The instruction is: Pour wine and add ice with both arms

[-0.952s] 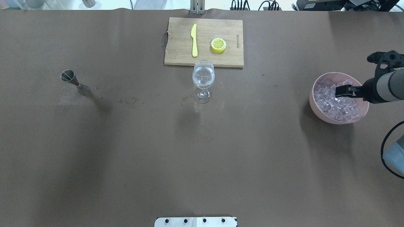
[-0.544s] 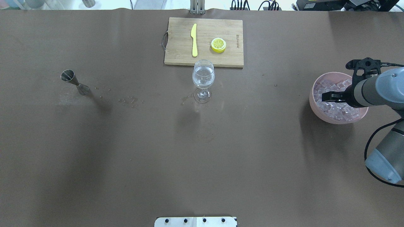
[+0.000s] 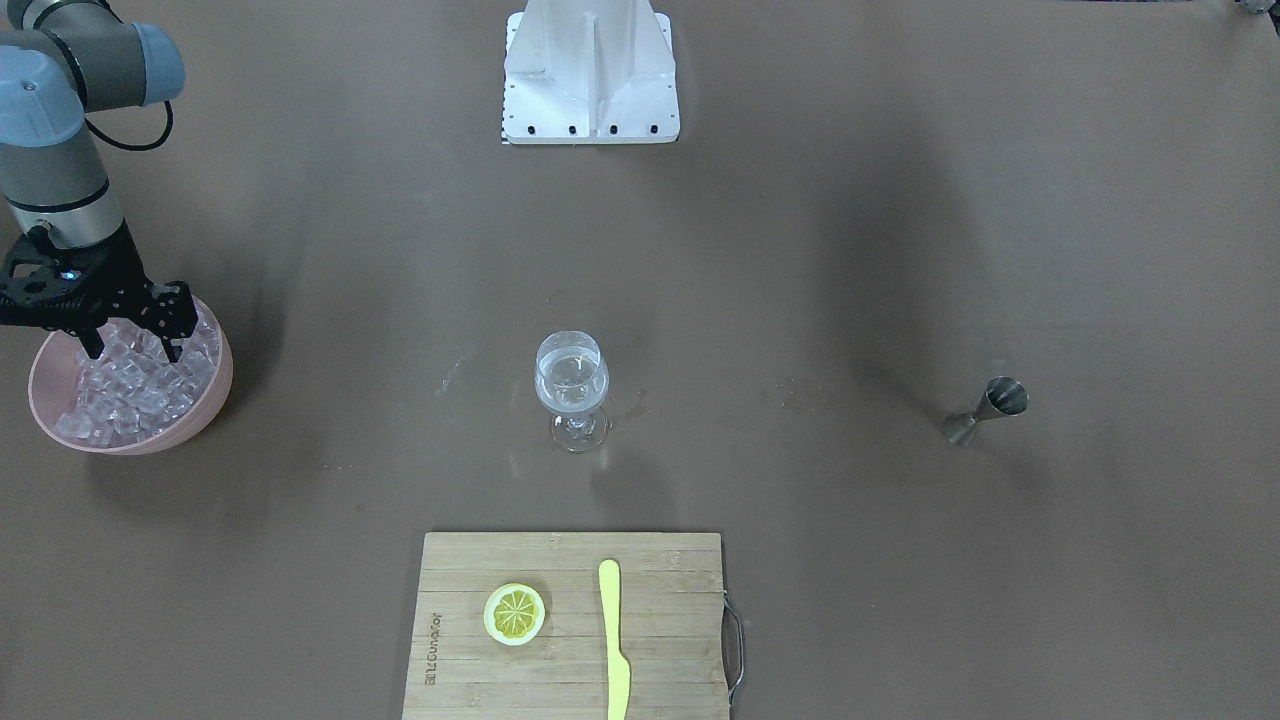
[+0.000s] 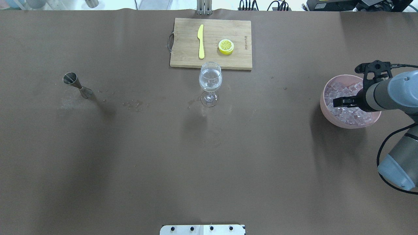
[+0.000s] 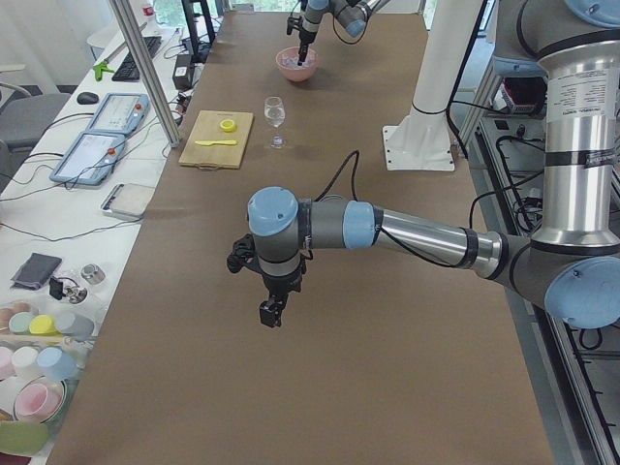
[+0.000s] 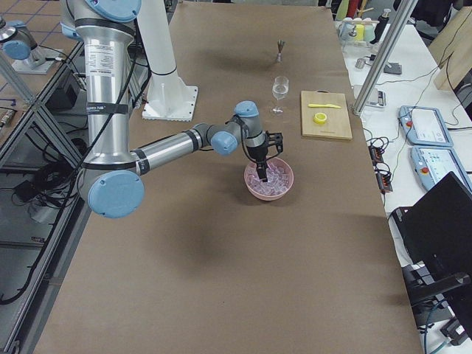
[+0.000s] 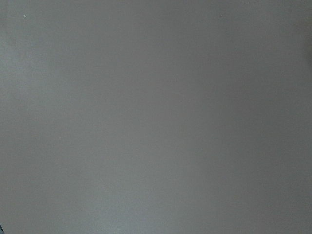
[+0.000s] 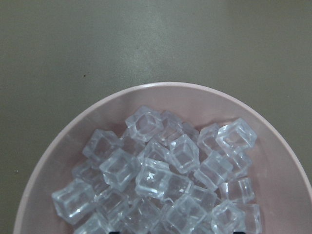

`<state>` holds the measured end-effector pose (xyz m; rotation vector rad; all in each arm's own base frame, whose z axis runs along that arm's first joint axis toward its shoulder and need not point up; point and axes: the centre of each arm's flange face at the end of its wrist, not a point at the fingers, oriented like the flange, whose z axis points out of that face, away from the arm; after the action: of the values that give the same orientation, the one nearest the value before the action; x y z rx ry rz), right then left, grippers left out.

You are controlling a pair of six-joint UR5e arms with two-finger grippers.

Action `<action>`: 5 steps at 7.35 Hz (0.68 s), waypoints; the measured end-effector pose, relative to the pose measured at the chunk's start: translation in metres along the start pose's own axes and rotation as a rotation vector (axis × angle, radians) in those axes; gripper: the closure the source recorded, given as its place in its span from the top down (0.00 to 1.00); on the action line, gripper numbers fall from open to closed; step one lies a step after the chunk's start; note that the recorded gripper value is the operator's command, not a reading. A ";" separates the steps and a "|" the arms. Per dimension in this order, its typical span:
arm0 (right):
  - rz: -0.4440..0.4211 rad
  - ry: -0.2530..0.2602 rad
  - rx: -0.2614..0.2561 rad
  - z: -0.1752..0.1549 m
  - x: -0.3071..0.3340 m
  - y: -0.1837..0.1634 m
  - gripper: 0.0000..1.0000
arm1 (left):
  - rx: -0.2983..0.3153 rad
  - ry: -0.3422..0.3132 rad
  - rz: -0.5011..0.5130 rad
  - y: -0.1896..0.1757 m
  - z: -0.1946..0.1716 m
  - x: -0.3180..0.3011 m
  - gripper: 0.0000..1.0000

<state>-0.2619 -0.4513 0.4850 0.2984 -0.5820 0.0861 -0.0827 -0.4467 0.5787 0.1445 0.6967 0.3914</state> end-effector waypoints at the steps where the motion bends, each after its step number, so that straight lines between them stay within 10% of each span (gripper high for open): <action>1: -0.022 0.003 -0.004 0.001 0.004 -0.002 0.37 | 0.001 0.000 0.001 0.000 0.000 0.000 0.98; 5: -0.070 0.019 -0.012 0.010 0.011 -0.006 0.56 | 0.004 0.000 0.004 -0.001 -0.001 0.001 0.98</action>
<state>-0.2568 -0.4597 0.4977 0.3063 -0.5525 0.0178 -0.0824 -0.4473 0.5765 0.1499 0.6970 0.3937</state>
